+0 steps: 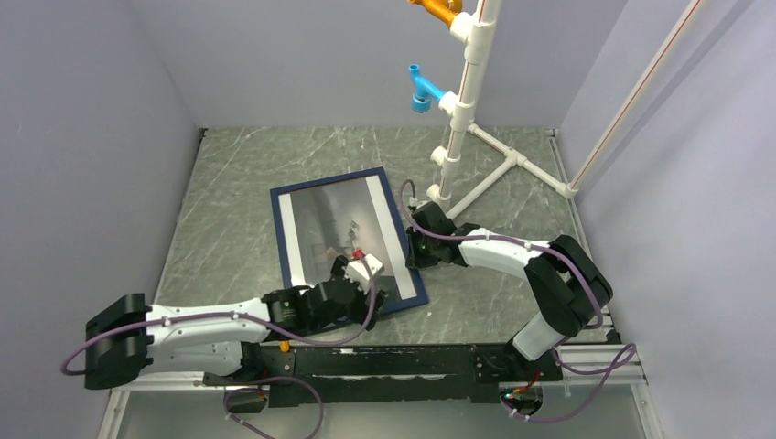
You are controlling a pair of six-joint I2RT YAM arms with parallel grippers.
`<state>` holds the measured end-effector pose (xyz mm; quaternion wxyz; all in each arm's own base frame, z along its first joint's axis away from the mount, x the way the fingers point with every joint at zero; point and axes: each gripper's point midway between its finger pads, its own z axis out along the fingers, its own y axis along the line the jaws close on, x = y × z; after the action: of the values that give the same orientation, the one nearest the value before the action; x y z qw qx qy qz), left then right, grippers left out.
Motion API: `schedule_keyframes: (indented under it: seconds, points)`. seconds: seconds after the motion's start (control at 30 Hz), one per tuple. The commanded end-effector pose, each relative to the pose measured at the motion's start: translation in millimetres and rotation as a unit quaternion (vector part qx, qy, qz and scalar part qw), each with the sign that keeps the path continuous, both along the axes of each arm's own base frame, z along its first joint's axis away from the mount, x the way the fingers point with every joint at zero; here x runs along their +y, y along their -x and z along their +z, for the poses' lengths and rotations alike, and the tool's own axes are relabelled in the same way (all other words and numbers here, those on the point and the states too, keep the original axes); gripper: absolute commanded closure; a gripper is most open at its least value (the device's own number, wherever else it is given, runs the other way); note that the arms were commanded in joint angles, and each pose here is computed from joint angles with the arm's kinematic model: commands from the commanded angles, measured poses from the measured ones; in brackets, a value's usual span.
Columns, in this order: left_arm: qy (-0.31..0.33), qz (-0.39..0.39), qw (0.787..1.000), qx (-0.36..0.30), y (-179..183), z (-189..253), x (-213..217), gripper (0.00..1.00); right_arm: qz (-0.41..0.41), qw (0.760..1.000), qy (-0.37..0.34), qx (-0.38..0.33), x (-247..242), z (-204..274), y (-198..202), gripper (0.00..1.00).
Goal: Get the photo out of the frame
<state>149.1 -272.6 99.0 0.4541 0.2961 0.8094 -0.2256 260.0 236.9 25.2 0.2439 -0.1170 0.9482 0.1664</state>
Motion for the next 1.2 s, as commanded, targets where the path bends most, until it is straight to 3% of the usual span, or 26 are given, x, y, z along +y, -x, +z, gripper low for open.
schedule_keyframes:
  seconds: [0.0,0.53,0.93,1.03,1.17]
  points:
    - [-0.053,0.011,0.998,-0.02,-15.8,3.3,-8.3,0.01,-0.025,0.999,-0.011,-0.018,5.8,31.5,-13.9,1.0]
    - [-0.258,0.017,0.954,-0.153,-4.5,-19.3,-56.8,0.01,-0.053,0.998,-0.037,0.018,15.7,53.2,-10.2,1.0]
    - [-0.388,0.054,0.889,-0.236,-20.4,-42.7,-53.4,0.01,-0.061,0.996,-0.05,0.035,21.9,59.5,-9.2,1.0]
    - [-0.413,0.076,0.869,-0.262,-27.0,-40.9,-52.4,0.07,-0.062,0.996,-0.052,0.035,22.7,60.3,-8.8,1.0]
    - [-0.425,0.108,0.853,-0.284,-31.8,-33.0,-47.6,0.28,-0.063,0.996,-0.054,0.037,23.1,60.5,-8.1,1.0]
